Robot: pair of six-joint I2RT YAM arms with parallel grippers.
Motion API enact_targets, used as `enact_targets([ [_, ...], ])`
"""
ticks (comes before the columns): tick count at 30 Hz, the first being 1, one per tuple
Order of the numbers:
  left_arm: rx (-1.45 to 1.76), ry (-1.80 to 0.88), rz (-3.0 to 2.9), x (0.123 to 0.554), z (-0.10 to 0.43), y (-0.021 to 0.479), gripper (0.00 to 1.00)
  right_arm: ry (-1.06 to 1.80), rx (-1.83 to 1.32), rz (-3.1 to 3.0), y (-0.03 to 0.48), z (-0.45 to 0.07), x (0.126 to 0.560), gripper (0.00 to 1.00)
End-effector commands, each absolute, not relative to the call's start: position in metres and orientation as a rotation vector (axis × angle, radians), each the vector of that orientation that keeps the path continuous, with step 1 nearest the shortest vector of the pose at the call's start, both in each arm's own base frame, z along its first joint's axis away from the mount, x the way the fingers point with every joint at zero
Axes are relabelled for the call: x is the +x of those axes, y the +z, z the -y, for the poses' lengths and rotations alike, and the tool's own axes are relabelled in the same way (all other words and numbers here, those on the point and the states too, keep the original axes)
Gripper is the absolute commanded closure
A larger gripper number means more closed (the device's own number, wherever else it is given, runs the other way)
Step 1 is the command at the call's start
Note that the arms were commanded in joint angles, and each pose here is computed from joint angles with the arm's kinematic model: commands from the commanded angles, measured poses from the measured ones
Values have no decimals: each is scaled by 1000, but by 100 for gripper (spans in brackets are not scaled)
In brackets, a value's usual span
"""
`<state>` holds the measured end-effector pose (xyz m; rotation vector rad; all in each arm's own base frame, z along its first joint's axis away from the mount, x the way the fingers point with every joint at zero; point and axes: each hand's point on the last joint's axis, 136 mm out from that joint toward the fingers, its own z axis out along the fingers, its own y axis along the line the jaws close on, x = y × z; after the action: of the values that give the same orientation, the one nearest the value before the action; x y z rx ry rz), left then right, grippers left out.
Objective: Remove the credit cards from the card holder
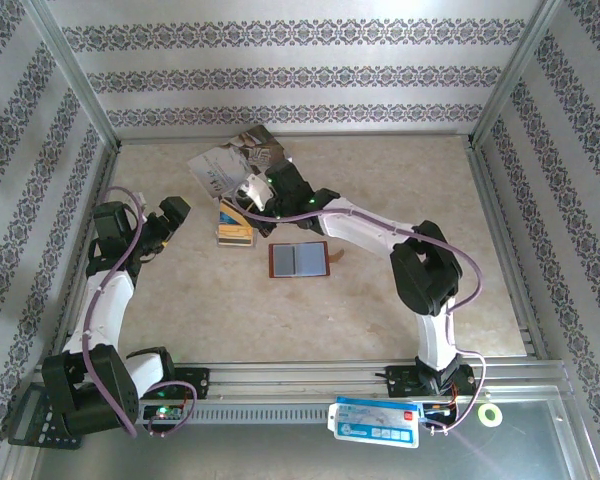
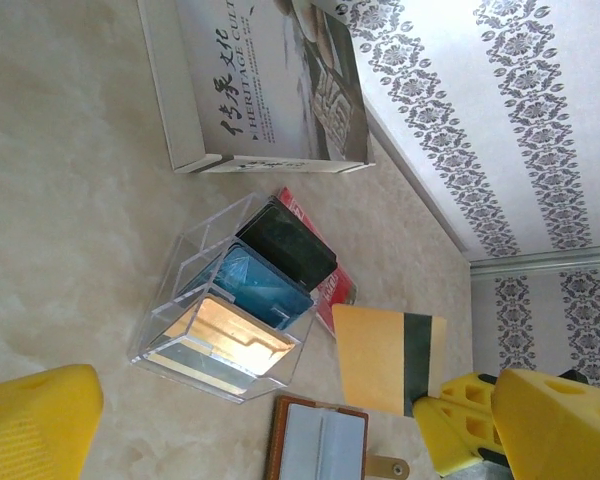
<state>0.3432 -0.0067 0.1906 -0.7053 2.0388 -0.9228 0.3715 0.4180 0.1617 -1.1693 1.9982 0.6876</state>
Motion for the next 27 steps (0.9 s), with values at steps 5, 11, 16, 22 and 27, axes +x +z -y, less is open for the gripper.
enact_targets([
  [5, -685, -923, -2037, 340, 5, 189, 0, 605, -1354, -1971, 142, -424, 372, 100],
  [11, -685, -936, -2041, 341, 6, 187, 0, 561, -1412, -1973, 128, -429, 377, 100],
  [16, -685, -944, -2043, 341, 7, 186, 0, 600, -1431, -1967, 122, -435, 374, 100],
  [22, -687, -952, -2047, 341, 7, 185, 0, 570, -1444, -1970, 113, -434, 378, 100],
  [27, -684, -953, -2050, 341, 8, 184, 0, 587, -1449, -1967, 110, -436, 379, 100],
])
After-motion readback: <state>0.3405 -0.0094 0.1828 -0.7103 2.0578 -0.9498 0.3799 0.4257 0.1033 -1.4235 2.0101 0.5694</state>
